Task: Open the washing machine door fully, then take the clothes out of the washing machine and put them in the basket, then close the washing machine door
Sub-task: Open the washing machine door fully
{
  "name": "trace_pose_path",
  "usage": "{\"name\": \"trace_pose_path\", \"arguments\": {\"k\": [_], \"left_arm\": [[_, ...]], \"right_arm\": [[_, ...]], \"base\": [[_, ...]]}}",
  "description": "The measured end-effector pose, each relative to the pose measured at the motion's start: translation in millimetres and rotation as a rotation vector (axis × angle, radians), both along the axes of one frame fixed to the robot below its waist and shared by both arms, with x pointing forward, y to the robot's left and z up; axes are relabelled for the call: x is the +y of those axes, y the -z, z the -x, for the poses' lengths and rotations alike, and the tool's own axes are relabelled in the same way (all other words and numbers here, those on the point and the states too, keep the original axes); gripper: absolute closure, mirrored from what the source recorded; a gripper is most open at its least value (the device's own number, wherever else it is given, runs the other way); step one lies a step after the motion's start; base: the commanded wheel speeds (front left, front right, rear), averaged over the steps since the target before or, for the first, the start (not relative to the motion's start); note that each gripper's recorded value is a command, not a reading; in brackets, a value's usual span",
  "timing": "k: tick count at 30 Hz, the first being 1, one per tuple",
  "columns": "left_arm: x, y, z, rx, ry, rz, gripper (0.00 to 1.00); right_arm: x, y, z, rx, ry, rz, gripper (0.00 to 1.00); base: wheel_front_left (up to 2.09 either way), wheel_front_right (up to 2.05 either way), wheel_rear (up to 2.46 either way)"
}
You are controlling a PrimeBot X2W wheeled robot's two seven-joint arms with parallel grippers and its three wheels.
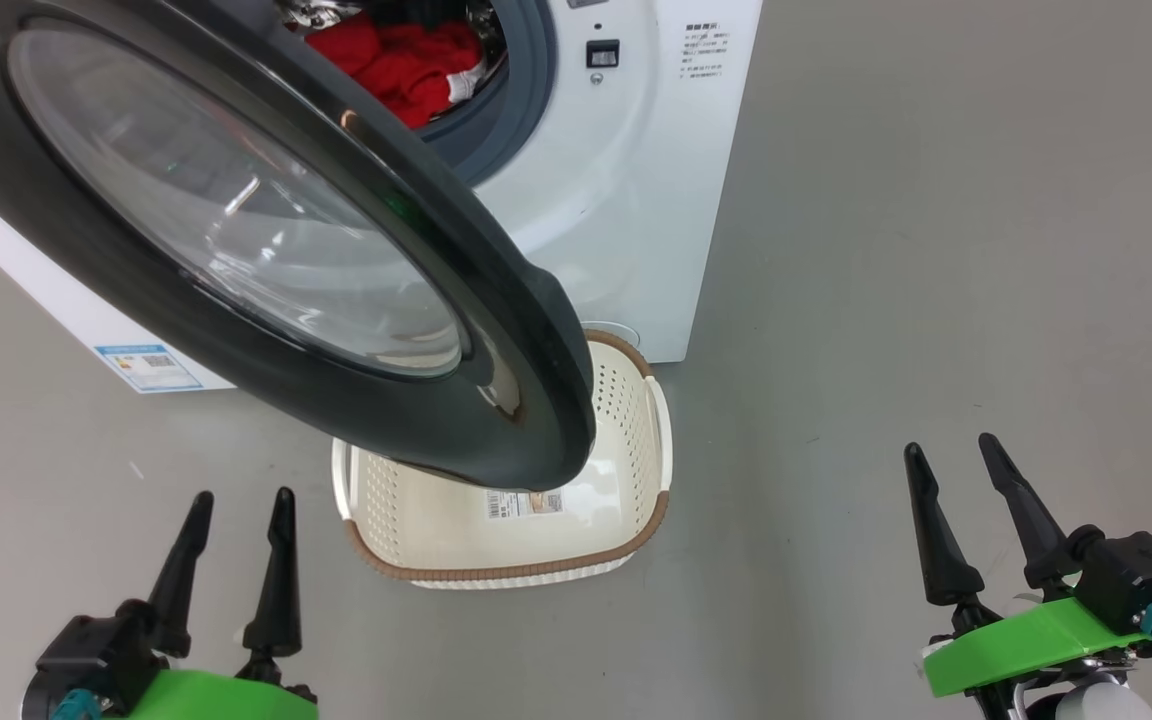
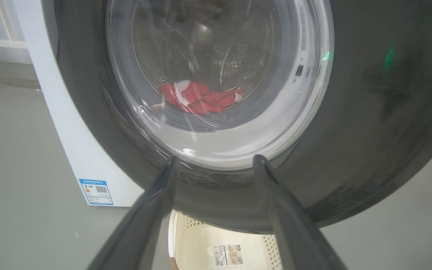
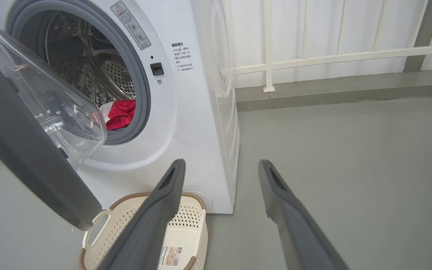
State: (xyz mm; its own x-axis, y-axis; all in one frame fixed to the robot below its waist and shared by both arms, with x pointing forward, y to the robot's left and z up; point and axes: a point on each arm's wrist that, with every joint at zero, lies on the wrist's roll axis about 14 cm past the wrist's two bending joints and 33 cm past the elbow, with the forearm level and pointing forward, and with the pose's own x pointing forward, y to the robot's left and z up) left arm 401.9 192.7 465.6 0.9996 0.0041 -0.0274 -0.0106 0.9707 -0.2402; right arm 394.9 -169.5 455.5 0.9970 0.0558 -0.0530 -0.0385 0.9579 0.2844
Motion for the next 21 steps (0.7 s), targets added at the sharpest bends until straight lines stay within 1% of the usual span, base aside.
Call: {"name": "trace_pose_path", "arguments": {"k": [12,13,14,15,16,21], "left_arm": [[0,-1,2,0.000,0.000,-0.006,0.00],[0,-1,2,0.000,0.000,-0.006,0.00],[0,-1,2,0.000,0.000,-0.006,0.00],[0,-1,3,0.000,-0.001,-0.006,0.00],[1,-1,3,0.000,-0.001,-0.006,0.00],[1,-2,6,-0.002,-0.004,-0.006,0.00]], "right_arm": [[4,0,-2,0.000,-0.011,0.003,0.00],[5,0,-2,0.000,-0.012,-0.005,0.15],[5,0,-3,-0.001,-0.011,-0.016,0.55],[6,0,-3,-0.002,-0.010,-0.025,0.91],[7,-1,-4,-0.003,-0.013,-0.032,1.00],[17,-14,-17,-0.044,-0.028,-0.106,1.00]], "base": [[0.00,0.00,0.00],[0.00,0.00,0.00],[0.00,0.00,0.00],[0.00,0.00,0.00],[0.00,0.00,0.00],[0.00,0.00,0.00]]}}
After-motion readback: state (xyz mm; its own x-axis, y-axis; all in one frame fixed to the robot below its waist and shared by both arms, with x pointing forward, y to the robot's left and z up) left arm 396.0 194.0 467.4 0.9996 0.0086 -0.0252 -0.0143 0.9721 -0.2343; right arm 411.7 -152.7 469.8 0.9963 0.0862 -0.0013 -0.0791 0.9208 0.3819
